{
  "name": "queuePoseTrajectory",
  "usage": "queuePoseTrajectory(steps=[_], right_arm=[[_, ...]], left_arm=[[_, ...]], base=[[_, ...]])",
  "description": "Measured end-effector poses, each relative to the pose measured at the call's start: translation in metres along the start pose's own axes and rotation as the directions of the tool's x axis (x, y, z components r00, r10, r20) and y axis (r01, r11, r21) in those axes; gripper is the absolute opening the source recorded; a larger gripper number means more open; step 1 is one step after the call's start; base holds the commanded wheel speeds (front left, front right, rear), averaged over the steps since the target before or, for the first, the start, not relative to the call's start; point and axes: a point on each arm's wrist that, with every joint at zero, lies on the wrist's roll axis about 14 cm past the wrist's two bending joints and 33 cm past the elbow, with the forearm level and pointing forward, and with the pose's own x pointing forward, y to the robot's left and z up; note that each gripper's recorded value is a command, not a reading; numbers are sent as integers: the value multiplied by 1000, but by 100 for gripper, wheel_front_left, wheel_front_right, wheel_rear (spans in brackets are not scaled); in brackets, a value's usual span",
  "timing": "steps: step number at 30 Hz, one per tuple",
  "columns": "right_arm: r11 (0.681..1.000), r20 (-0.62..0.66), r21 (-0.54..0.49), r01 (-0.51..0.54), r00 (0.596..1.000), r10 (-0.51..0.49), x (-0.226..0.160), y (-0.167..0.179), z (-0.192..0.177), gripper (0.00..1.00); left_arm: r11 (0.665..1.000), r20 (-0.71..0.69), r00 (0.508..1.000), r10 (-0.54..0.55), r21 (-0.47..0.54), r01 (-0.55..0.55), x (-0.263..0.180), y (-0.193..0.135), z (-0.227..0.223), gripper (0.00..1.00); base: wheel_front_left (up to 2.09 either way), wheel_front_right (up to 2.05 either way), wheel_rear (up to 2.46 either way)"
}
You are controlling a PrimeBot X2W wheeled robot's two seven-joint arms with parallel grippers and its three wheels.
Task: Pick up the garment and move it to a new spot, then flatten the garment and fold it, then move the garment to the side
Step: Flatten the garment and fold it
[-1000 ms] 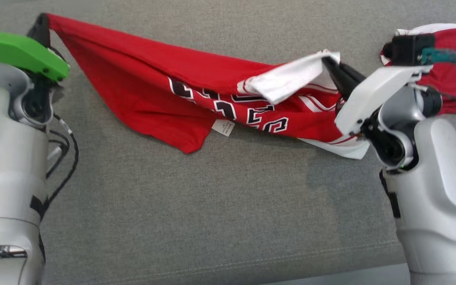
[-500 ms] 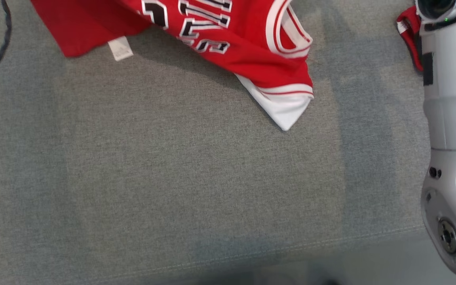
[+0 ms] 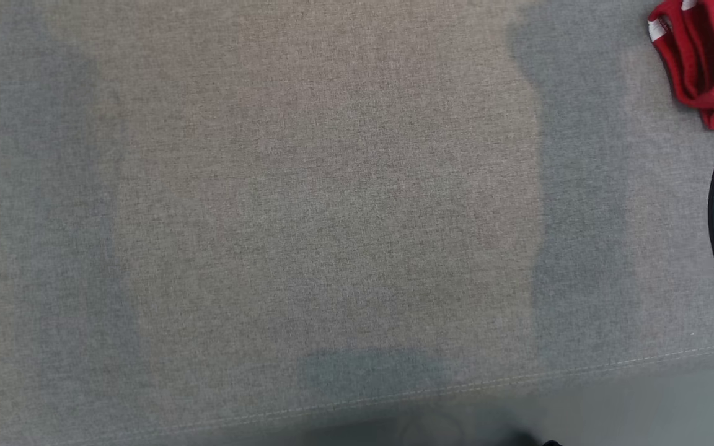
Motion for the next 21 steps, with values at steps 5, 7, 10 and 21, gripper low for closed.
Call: queuePoseTrajectory(steps=[5,7,10,21], right_arm=[[999,219,-28,-21,975,27,14,13,63,0],[999,218,-25,-30,975,35,17,17,60,0],[999,146,-18,-42,988,44,17,19,27,0],[991,-250,-58,-118,963,100,-42,7,-116,0]], left_arm=[[994,102,991,-89,-47,94,0,-21,22,0],[994,95,992,-89,-52,94,-1,-16,17,0],[996,18,998,-61,-57,62,-10,6,-12,0],[997,-237,969,70,-7,-74,-75,84,-94,0]], base=[[0,0,0],[0,0,0],[0,0,0],[0,0,0]])
